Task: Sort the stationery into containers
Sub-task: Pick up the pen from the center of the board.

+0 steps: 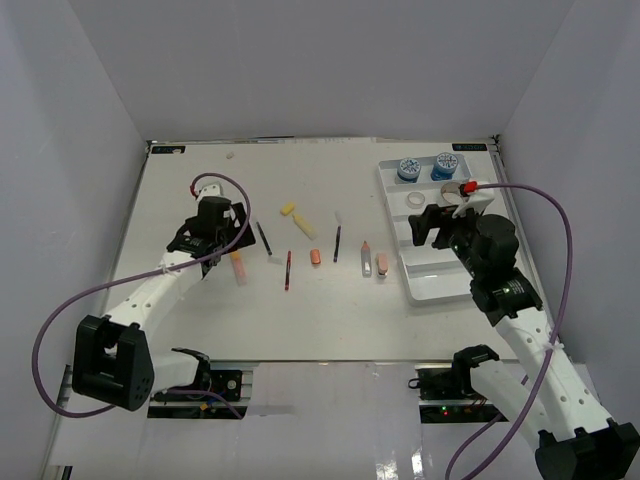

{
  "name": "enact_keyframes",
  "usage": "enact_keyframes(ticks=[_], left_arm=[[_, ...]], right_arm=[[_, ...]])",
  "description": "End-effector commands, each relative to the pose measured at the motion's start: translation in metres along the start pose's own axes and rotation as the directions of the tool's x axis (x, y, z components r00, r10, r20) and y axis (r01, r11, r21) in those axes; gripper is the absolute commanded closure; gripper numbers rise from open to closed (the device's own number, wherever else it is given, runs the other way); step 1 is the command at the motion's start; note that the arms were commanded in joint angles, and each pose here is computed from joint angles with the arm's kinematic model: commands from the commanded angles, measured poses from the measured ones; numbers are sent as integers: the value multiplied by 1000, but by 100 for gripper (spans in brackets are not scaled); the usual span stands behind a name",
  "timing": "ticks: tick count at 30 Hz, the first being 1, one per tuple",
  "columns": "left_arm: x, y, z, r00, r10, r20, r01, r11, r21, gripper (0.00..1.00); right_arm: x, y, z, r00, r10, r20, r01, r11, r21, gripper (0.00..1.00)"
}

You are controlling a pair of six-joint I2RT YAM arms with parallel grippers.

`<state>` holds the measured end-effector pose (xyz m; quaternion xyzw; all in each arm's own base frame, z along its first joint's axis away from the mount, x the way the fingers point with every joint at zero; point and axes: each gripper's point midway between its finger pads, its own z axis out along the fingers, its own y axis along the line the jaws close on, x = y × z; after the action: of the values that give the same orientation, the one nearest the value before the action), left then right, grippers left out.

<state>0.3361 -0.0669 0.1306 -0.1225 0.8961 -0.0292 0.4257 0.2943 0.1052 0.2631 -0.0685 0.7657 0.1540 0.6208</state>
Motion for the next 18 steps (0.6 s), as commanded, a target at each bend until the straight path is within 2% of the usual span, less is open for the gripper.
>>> enact_keyframes(ticks=[1,10,18], left_arm=[[20,13,3,995,-65,-70,59,995,-77,2],[72,27,13,965,-145,-220,106,978,-179,4],[93,29,24,943,-168,-288,108,971,-212,16]], right_arm=[[-3,7,-2,999,-1,38,2,999,-41,10],[16,12,-6,1000,-12,4,12,997,-82,10],[20,14,-8,1000,-10,8,11,995,-97,10]])
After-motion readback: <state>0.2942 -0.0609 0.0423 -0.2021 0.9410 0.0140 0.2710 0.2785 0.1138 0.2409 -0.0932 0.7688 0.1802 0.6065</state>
